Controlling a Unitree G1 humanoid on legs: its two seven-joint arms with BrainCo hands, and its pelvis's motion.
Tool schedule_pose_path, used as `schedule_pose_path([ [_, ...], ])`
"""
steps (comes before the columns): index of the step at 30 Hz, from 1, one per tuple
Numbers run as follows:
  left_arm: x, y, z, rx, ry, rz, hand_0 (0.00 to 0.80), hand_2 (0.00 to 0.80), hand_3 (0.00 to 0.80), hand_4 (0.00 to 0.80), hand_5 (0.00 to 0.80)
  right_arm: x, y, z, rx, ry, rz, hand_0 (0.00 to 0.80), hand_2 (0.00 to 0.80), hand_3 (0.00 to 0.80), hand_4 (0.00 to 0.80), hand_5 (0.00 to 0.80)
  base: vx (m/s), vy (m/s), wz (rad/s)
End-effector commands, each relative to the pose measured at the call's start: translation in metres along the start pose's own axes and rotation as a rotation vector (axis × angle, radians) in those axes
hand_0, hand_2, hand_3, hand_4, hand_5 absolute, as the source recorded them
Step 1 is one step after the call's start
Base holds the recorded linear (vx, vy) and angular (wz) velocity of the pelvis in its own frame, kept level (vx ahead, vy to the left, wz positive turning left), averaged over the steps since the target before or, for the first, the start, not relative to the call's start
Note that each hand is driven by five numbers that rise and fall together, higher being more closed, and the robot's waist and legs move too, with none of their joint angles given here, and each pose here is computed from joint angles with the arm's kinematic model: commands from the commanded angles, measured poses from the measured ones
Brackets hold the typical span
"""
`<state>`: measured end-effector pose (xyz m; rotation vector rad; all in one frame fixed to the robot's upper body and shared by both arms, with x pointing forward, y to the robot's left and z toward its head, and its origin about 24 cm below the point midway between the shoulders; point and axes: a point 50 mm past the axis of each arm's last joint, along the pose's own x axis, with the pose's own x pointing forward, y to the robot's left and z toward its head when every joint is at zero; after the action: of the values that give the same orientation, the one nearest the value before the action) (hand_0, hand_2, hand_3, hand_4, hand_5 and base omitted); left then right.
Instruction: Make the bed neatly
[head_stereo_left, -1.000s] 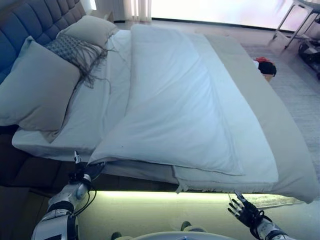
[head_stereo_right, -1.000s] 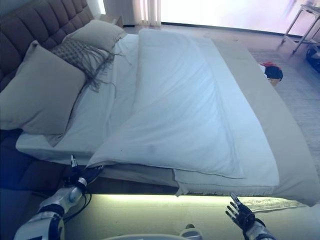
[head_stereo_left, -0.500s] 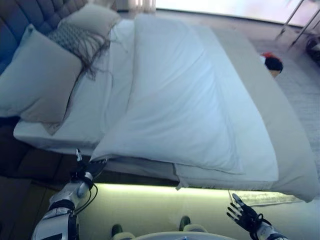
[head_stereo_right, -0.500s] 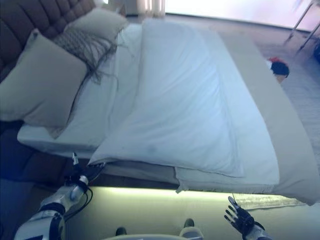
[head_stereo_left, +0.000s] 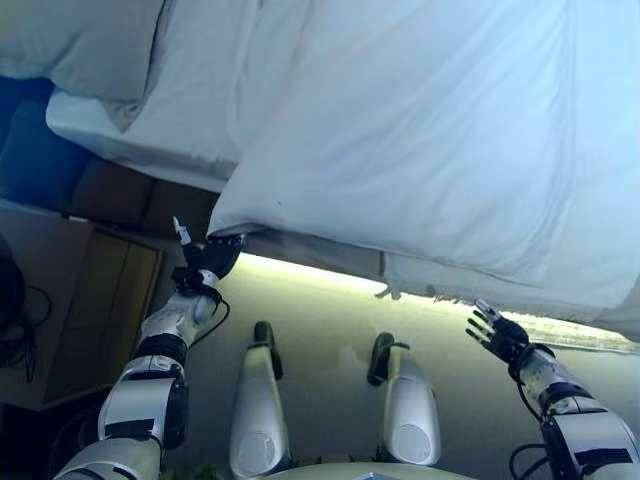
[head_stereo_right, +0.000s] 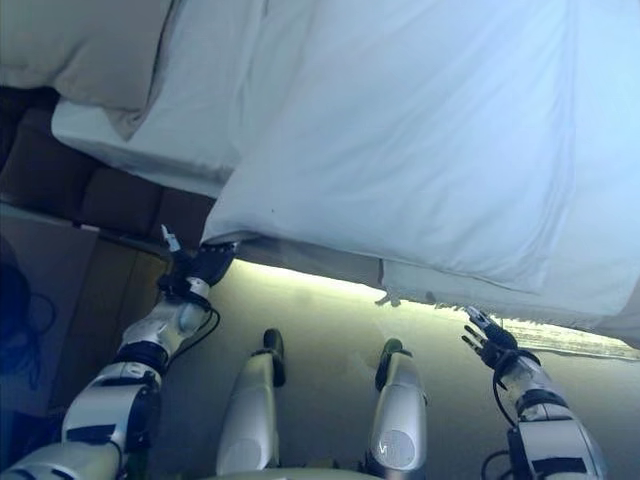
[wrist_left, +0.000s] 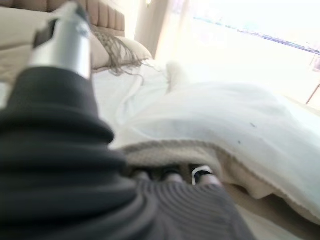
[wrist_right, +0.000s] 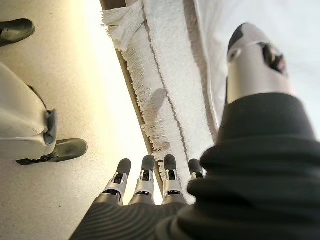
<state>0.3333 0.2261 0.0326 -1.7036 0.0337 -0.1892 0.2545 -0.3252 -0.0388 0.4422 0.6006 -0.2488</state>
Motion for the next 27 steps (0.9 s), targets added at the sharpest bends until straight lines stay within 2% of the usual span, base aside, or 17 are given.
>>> schedule_pose_path([
  [1, -0.043, -0.031, 0.092, 0.085, -0.404, -0.14, 0.0, 0.0, 0.0, 0.0, 0.0, -0.004, -0.007, 0.007, 0.025, -0.028, 0.01, 0.0, 0.0, 0.0, 0.0, 0.0, -0.071, 0.007, -0.02],
  [8, -0.046, -0.016, 0.09, 0.05, -0.42, -0.025, 0.0, 0.0, 0.0, 0.0, 0.0, -0.004, -0.001, 0.025, 0.011, -0.069, 0.057, 0.0, 0.0, 0.0, 0.0, 0.0, -0.055, -0.004, 0.04],
  [13, -0.06, 0.005, 0.092, 0.013, -0.464, 0.122, 0.0, 0.0, 0.0, 0.0, 0.0, -0.006, -0.004, 0.026, 0.013, -0.076, 0.072, 0.0, 0.0, 0.0, 0.0, 0.0, -0.007, -0.006, 0.0],
  [17, -0.088, 0.041, 0.089, -0.045, -0.49, 0.413, 0.0, 0.0, 0.0, 0.0, 0.0, -0.005, -0.003, 0.017, 0.029, -0.071, 0.087, 0.0, 0.0, 0.0, 0.0, 0.0, 0.023, -0.048, 0.0],
  [19, -0.108, 0.063, 0.083, -0.021, -0.439, 0.576, 0.0, 0.0, 0.0, 0.0, 0.0, -0.005, -0.003, 0.011, 0.035, -0.065, 0.088, 0.0, 0.0, 0.0, 0.0, 0.0, 0.039, -0.048, -0.02],
  [21, -0.141, 0.096, 0.067, 0.067, -0.313, 0.835, 0.0, 0.0, 0.0, 0.0, 0.0, -0.005, -0.002, -0.001, 0.046, -0.048, 0.088, 0.0, 0.0, 0.0, 0.0, 0.0, 0.08, -0.052, -0.01],
  [23, -0.168, 0.118, 0.052, 0.115, -0.205, 0.997, 0.0, 0.0, 0.0, 0.0, 0.0, -0.005, -0.001, -0.012, 0.056, -0.03, 0.088, 0.0, 0.0, 0.0, 0.0, 0.0, 0.101, -0.07, 0.0],
  [25, -0.199, 0.136, 0.039, 0.34, -0.004, 1.201, 0.0, 0.0, 0.0, 0.0, 0.0, -0.006, -0.001, -0.025, 0.06, -0.007, 0.089, 0.0, 0.0, 0.0, 0.0, 0.0, 0.103, -0.084, 0.06],
  [27, -0.216, 0.148, 0.026, 0.499, 0.184, 1.288, 0.0, 0.0, 0.0, 0.0, 0.0, -0.008, 0.0, -0.041, 0.052, 0.027, 0.092, 0.0, 0.0, 0.0, 0.0, 0.0, 0.131, -0.109, 0.1],
])
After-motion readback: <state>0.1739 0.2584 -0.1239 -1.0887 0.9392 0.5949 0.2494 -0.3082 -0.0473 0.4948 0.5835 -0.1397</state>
